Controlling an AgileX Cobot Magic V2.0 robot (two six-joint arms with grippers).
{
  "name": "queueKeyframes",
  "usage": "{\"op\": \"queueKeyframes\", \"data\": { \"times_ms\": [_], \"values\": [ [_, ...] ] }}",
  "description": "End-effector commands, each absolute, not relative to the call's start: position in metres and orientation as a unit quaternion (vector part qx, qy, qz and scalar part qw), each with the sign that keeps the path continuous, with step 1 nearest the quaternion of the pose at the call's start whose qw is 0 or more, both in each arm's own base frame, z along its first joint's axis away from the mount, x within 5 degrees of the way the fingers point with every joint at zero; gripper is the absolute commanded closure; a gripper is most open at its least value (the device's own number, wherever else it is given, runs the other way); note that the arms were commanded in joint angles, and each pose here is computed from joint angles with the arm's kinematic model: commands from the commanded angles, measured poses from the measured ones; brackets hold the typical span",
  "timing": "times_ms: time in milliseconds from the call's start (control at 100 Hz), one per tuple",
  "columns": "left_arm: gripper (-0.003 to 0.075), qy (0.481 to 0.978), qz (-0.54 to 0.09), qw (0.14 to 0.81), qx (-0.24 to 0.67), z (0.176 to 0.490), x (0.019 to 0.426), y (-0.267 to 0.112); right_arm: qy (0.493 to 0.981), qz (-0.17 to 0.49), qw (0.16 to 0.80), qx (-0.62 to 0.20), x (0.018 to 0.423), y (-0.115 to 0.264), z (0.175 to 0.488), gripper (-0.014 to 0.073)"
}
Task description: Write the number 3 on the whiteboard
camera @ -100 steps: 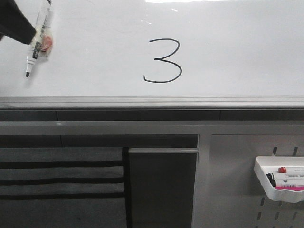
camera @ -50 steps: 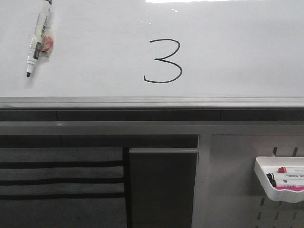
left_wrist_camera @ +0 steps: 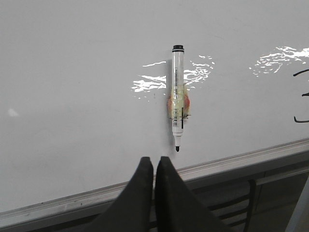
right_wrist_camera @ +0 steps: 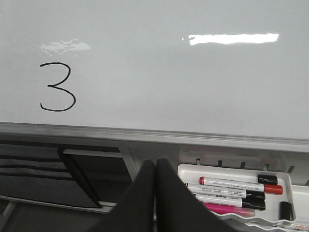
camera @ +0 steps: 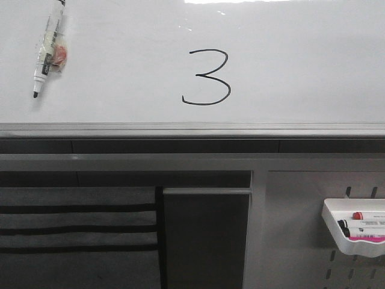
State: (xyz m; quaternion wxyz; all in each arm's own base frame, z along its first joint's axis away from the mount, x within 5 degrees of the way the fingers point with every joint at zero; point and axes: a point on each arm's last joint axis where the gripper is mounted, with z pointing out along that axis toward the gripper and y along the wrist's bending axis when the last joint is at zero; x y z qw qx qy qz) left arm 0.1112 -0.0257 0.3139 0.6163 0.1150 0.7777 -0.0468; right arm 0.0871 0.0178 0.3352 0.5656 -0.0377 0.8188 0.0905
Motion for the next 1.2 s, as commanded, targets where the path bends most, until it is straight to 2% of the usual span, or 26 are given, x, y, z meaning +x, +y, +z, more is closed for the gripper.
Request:
{"op": "queueKeyframes", "data": {
  "times_ms": [0,130,270,450,600,720,1190],
  "values": [
    [0.0741,0.745,-0.059,0.656,0.108,0.329,0.113,-0.027,0.788,0.091,0.607,-0.032,0.089,0.017,0.350,0.0664],
    [0.0741,0.744,-0.059,0.657,0.108,0.329,0.112,-0.027,0.788,0.091,0.607,-0.032,0.089,0.017,0.350,0.0664],
    [0.0741,0.710,-0.048,0.695,0.100,0.321,0.092,-0.020,0.788,0.091,0.607,-0.032,0.089,0.017,0.350,0.0664],
    [0.0741,0.678,-0.055,0.733,0.027,0.277,0.065,-0.008,0.788,0.091,0.607,-0.032,0.089,0.017,0.350,0.0664],
    [0.0741,0.635,-0.045,0.771,0.015,0.241,0.053,-0.004,0.788,0.091,0.607,-0.032,0.089,0.017,0.350,0.0664],
    [0.0741,0.601,-0.045,0.798,0.013,0.227,0.051,-0.004,0.788,0.091,0.607,-0.032,0.089,0.017,0.350,0.0664],
    [0.0741,0.605,-0.050,0.795,0.007,0.226,0.051,-0.003,0.788,0.091,0.607,-0.032,0.089,0.017,0.350,0.0664]
  ]
}}
